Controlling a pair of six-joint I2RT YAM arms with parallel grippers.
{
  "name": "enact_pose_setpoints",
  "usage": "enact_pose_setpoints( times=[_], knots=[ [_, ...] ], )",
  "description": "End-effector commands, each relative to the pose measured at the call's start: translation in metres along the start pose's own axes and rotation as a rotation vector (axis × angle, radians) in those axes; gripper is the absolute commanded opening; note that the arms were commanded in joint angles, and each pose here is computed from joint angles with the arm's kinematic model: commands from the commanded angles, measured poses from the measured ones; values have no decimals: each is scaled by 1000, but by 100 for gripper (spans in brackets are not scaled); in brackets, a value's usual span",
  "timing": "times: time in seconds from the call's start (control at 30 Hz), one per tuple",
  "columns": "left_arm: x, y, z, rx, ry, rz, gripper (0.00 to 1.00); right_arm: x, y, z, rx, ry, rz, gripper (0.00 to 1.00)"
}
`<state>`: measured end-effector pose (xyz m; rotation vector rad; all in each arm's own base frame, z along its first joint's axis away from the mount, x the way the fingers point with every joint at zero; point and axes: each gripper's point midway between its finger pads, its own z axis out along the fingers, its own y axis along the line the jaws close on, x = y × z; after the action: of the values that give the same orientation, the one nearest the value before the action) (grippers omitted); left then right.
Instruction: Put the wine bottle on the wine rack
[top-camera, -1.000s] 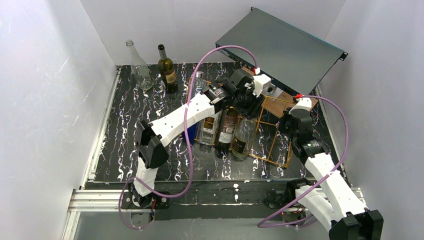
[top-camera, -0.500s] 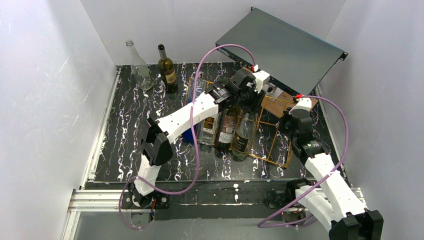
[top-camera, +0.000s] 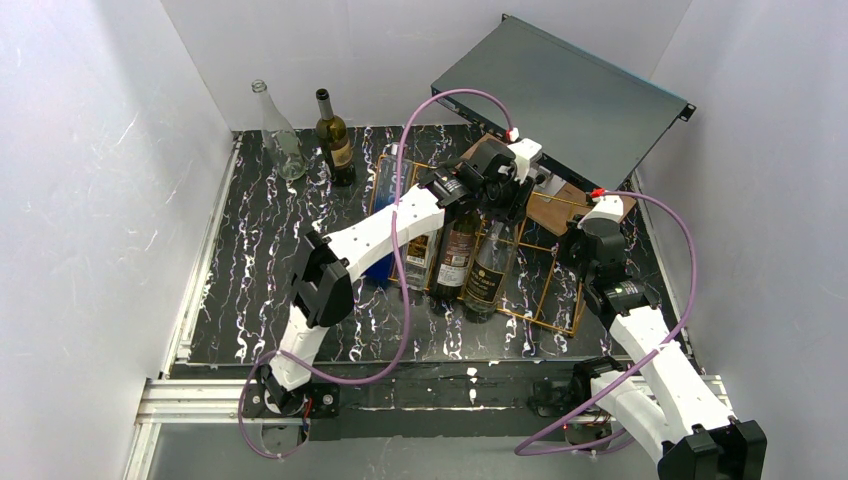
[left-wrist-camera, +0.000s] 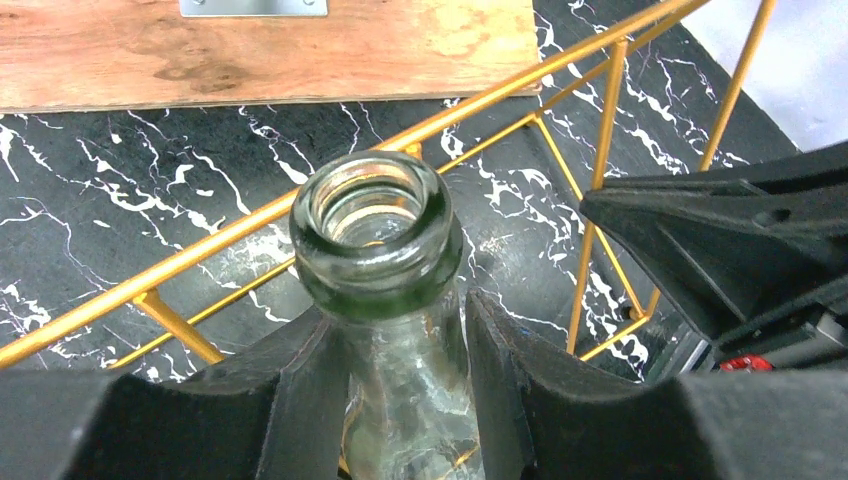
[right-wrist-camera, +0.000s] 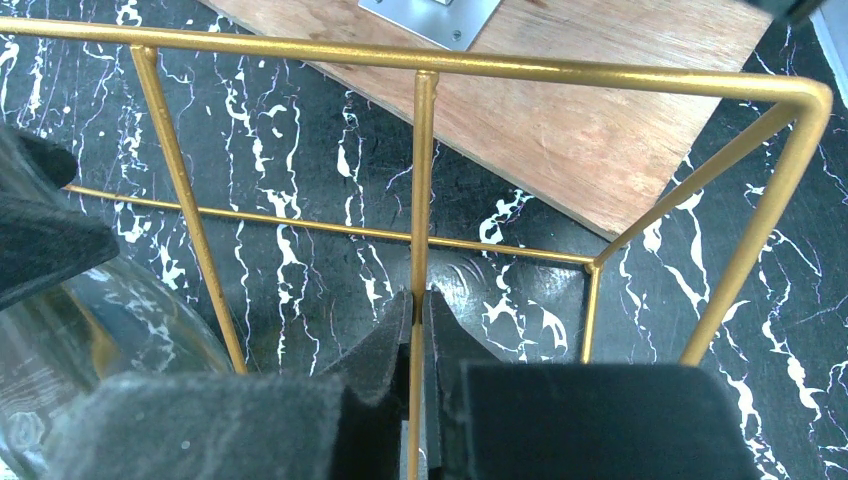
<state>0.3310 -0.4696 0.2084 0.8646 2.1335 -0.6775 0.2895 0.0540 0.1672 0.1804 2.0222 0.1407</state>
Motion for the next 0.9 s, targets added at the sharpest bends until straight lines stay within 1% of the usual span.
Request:
enact_pose_setpoints(
  times=[0.0,0.2,0.3,0.47,0.63,0.7,0.87],
  knots=[
    [49,17,9,-57,170,49,4,47,15,-5,-100,170,-13,1],
    [56,23,12,-73,185,41,6,48,15,-6,-100,170,-13,1],
    [57,25,12,-77,187,39,16,47,14,-5,-100,167,-13,1],
    [55,26,12,-73,184,37,23,47,14,-5,-98,166,-13,1],
    [54,25,10,-60,182,32,36,46,14,-6,-95,165,-13,1],
    [52,24,9,-52,178,32,37,47,14,-5,-94,167,-13,1],
    [50,25,7,-47,175,22,50,47,13,-5,-93,167,-14,1]
  ],
)
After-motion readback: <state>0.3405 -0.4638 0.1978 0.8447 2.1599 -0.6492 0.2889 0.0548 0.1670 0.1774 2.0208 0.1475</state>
